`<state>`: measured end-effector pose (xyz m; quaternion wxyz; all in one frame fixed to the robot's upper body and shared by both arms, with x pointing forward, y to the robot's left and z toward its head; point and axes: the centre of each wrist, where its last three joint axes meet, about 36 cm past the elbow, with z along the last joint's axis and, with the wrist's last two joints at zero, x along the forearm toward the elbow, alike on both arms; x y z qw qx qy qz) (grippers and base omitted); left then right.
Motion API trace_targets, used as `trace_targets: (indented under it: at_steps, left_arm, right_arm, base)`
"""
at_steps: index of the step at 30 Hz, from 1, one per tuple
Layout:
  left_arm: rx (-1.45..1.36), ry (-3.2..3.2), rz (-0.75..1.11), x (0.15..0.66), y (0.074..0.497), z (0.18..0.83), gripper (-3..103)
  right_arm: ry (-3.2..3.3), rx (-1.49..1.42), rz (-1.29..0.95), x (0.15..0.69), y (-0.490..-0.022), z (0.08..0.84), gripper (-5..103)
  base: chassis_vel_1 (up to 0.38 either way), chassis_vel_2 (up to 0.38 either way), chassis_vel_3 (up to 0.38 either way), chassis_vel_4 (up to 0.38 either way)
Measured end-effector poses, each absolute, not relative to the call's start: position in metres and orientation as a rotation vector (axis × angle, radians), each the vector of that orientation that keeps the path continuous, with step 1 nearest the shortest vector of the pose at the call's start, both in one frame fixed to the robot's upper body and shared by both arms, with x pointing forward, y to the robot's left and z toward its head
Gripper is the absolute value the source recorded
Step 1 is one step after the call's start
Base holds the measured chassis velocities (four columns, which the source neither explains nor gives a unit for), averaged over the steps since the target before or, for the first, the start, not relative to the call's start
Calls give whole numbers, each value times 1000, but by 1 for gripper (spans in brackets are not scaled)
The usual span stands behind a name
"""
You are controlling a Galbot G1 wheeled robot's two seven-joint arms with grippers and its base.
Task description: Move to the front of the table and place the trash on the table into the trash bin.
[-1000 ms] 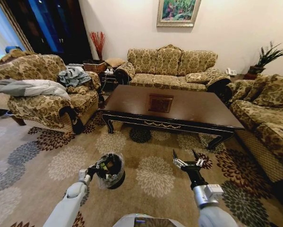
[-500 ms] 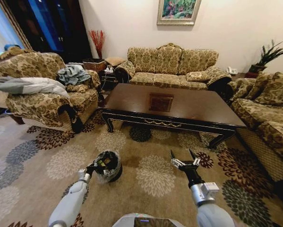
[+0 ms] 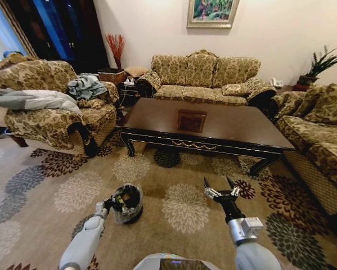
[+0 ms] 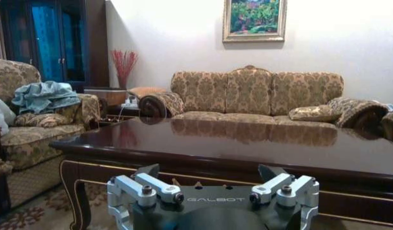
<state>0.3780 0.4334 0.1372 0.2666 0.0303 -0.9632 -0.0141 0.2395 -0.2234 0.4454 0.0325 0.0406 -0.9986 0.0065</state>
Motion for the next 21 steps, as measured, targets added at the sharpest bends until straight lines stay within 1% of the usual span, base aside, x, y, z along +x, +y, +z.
trace_targets:
  at_steps: [6, 7, 8, 10, 12, 13, 17, 18, 19, 20, 21]
  left_arm:
    - [115, -2607, -35, 383, 434, 139, 4]
    - [125, -2609, -34, 384, 434, 140, 1]
    - [125, -2611, -34, 384, 434, 140, 5]
    - [126, -2617, -36, 384, 433, 140, 5]
    - [127, -2627, -40, 384, 434, 141, 15]
    - [127, -2627, -40, 384, 434, 141, 15]
    - [120, -2627, -53, 382, 439, 146, 37]
    - [120, -2627, -53, 382, 439, 146, 37]
    - [115, -2624, -58, 380, 442, 149, 43]
    - [100, -2621, -62, 378, 447, 152, 43]
    - [74, -2617, -65, 376, 453, 155, 48]
  right_arm:
    - [-3073, 125, 19, 241, -223, 444, 100]
    - [-3073, 125, 18, 241, -223, 444, 100]
    - [-3073, 124, 19, 241, -223, 443, 100]
    - [-3075, 123, 20, 241, -224, 444, 100]
    - [-3077, 120, 22, 241, -225, 444, 100]
    - [-3077, 120, 22, 241, -225, 444, 100]
    - [-3080, 118, 23, 242, -225, 444, 100]
    - [-3080, 118, 23, 242, -225, 444, 100]
    - [-3081, 118, 22, 242, -225, 444, 100]
    - [-3083, 118, 21, 243, -225, 444, 100]
    - [-3084, 119, 21, 243, -225, 444, 100]
  base:
    - [0, 0, 0, 0]
    - [0, 0, 0, 0]
    - [0, 0, 0, 0]
    - [0, 0, 0, 0]
    - [0, 0, 0, 0]
    - [0, 0, 0, 0]
    - [0, 0, 0, 0]
    - [0, 0, 0, 0]
    - [0, 0, 0, 0]
    - [0, 0, 0, 0]
    - [0, 0, 0, 0]
